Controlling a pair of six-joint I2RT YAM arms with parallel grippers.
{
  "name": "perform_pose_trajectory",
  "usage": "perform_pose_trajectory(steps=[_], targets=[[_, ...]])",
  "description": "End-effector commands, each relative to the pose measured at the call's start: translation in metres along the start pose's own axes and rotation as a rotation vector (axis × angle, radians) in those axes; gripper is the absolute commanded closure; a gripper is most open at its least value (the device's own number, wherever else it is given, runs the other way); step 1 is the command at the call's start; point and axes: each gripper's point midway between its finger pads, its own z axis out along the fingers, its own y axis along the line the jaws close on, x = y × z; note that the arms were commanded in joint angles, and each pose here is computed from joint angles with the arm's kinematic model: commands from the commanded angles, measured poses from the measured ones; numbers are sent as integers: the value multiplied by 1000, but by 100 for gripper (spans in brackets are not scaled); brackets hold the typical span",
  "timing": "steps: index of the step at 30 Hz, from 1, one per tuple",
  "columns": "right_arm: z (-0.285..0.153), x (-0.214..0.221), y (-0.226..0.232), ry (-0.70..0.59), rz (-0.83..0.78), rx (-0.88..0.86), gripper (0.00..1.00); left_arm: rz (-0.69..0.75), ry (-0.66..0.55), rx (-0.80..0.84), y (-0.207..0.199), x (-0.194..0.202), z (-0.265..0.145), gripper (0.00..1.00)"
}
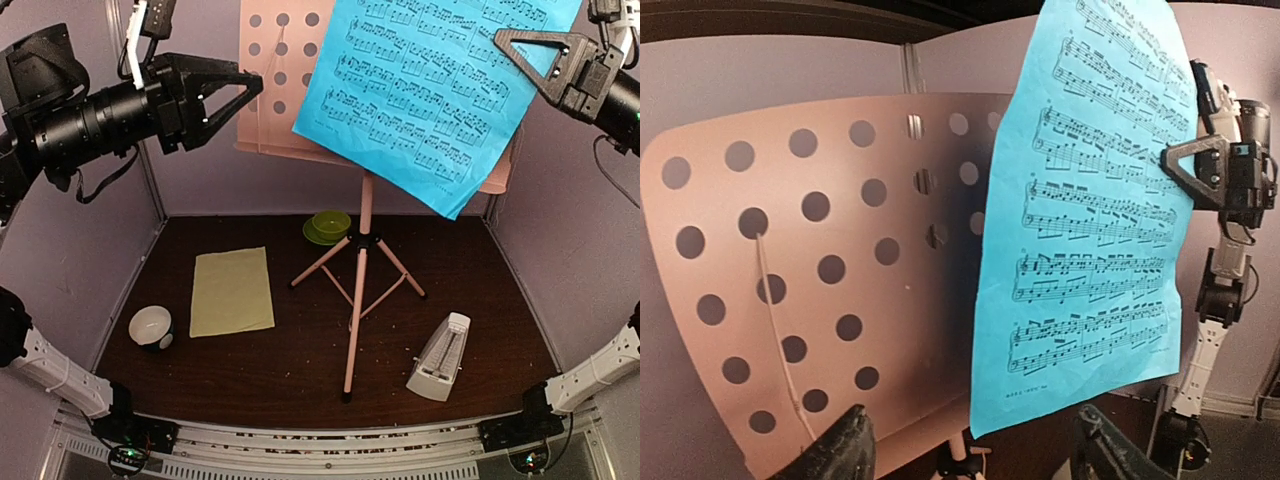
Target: Set up the instrument practice props
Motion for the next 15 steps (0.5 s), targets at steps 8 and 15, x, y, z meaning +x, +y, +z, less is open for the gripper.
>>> perform_pose_trajectory(steps=[8, 15], targets=[[19, -21, -60, -14, -214, 343, 100, 306, 62, -357, 58, -14, 21, 31], [32, -30, -71, -60, -267, 370, 100, 241, 111, -490, 97, -12, 33, 35]])
